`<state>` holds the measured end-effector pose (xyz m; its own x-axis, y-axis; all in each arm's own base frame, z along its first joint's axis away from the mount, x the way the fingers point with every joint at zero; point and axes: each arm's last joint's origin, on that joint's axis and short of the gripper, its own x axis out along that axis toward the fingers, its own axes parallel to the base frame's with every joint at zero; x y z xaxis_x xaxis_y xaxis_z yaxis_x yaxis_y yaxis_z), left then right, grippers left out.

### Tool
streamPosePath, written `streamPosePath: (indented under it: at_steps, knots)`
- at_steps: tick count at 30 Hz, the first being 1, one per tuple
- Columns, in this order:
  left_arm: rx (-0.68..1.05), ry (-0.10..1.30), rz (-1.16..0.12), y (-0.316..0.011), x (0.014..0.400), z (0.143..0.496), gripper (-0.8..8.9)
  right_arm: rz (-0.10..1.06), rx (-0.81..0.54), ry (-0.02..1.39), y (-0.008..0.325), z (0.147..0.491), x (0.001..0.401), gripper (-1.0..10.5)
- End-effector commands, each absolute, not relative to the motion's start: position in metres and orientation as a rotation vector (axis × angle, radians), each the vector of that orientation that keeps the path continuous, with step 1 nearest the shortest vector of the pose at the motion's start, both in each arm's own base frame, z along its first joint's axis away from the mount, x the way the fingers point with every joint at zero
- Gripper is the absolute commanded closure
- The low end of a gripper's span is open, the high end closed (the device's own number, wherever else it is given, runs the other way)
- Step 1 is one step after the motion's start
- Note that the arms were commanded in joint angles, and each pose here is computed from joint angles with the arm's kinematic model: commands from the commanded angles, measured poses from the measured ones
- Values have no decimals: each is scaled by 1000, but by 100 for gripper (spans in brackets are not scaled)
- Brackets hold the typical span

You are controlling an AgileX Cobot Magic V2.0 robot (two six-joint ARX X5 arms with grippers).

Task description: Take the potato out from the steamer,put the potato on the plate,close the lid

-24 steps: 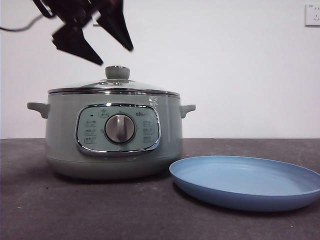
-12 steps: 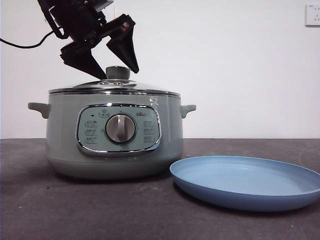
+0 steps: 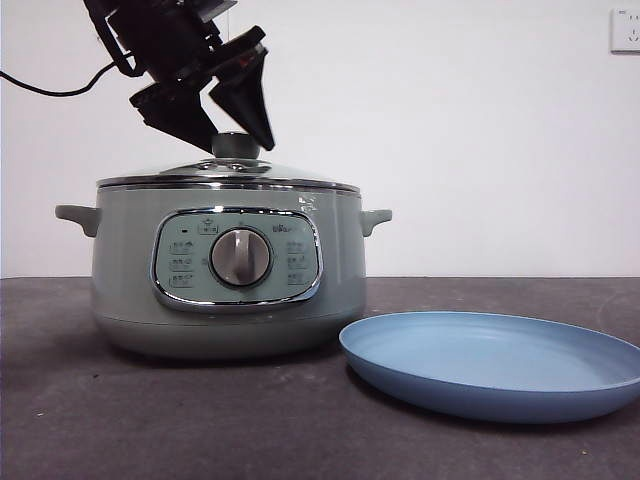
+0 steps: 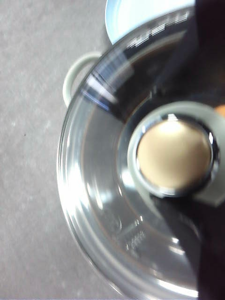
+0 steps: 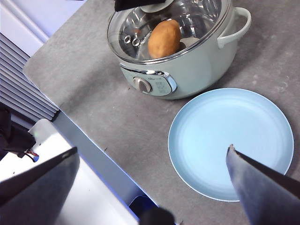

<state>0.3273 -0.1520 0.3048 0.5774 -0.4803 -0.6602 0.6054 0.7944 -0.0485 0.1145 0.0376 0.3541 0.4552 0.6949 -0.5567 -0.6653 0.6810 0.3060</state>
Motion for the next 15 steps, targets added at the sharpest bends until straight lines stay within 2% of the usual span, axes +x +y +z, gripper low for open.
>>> streamPosePath:
  at_steps: [1,8,15]
  knots:
    - [197,713,-648,-153,327,304,640,838,50,706,38,355,115,348]
    - [196,718,-649,-153,327,304,825,839,50,706,38,355,115,349]
    - [192,700,-648,-153,327,307,822,836,57,708,38,355,115,349]
